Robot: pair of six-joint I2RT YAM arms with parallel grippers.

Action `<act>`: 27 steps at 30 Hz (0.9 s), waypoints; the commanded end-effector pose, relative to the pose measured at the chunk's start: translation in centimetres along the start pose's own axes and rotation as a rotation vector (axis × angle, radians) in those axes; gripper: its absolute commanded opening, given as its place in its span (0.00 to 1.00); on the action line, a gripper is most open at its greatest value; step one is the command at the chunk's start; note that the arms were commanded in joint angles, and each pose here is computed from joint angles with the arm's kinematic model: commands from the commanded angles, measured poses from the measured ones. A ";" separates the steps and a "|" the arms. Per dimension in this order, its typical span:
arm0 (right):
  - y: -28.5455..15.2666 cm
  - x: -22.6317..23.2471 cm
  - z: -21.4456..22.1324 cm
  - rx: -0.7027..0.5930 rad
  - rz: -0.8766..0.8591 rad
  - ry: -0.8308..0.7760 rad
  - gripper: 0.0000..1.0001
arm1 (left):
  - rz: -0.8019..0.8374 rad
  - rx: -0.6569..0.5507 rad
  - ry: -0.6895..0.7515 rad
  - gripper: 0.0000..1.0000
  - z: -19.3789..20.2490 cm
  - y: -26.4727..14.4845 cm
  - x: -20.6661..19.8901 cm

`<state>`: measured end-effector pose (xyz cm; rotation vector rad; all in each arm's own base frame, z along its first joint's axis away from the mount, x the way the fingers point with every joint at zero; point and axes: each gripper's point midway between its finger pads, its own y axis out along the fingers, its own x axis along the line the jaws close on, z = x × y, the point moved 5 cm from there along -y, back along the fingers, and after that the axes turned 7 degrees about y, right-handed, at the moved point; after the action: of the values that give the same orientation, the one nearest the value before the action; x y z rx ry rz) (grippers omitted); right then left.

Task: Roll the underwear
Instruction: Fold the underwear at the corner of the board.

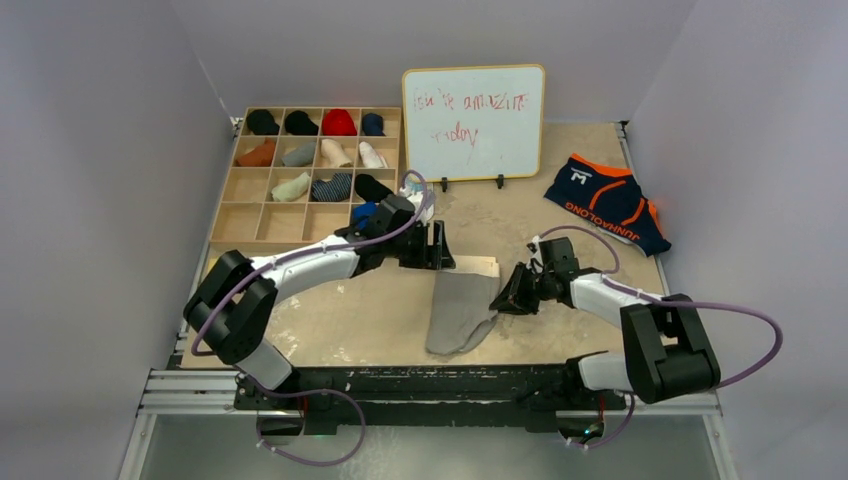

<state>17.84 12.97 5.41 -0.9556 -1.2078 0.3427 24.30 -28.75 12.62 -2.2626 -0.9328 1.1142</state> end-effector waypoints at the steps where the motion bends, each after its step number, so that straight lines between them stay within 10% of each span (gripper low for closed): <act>1: 0.9 -2.3 0.5 0.004 0.076 -0.001 0.13 | 0.096 -0.087 0.042 0.67 -4.6 0.3 -2.9; 27: 1.8 -2.1 0.4 -0.104 -0.086 -0.024 0.00 | -0.126 0.142 0.027 0.49 -3.6 11.9 -7.4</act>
<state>17.90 13.80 4.46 -0.8947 -1.3316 0.1878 27.64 -42.27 10.29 -2.0963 -0.8591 1.0587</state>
